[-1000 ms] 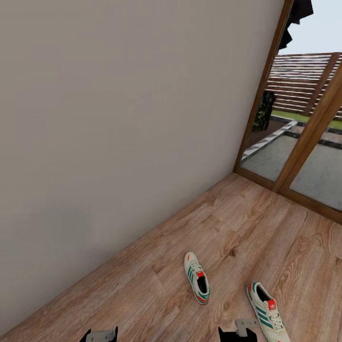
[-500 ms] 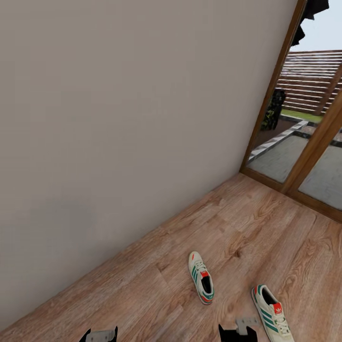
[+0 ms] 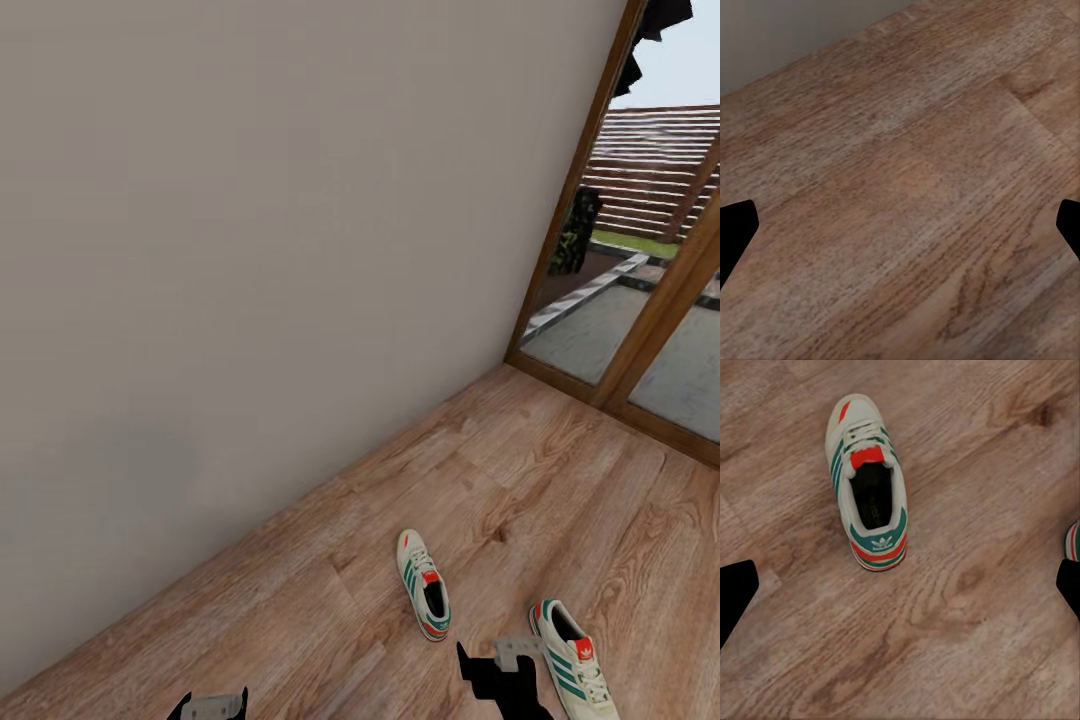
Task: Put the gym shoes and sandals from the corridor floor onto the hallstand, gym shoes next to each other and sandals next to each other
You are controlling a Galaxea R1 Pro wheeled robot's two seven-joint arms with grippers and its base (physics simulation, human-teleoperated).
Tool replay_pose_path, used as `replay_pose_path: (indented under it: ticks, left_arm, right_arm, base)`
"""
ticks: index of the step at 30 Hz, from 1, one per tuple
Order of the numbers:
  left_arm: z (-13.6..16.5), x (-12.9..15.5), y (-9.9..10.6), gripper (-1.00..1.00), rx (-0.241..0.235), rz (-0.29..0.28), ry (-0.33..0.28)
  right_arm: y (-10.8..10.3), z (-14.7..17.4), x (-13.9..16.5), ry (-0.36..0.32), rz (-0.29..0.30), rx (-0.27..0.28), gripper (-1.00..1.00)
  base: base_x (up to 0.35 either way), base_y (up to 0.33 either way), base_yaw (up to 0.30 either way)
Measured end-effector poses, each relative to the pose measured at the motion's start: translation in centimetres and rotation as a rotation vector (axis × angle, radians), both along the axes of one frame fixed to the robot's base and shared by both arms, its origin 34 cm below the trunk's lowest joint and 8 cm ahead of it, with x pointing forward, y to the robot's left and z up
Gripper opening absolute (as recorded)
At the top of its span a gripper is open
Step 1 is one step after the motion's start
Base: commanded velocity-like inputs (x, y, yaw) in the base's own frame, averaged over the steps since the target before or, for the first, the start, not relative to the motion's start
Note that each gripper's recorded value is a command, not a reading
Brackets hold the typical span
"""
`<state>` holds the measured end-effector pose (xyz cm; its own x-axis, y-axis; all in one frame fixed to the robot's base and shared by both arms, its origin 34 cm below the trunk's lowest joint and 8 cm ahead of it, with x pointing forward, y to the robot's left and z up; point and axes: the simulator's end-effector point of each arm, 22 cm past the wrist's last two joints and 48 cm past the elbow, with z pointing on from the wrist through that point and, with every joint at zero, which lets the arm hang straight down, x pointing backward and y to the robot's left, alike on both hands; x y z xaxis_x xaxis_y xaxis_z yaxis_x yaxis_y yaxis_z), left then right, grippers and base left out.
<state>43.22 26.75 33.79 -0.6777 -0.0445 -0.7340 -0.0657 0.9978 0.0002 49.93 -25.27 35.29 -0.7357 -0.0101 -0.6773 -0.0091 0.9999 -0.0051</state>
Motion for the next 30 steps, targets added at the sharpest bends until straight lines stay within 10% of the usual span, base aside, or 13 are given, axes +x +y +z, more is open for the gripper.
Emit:
replay_pose_path:
  ticks: [30]
  left_arm:
    - [0.54, 0.44, 0.46, 1.00, 0.007, 0.010, -0.044]
  right_arm:
    - [0.21, -0.33, -0.18, 0.004, 0.006, 0.002, 1.00]
  base:
    - [0.068, -0.068, 0.097]
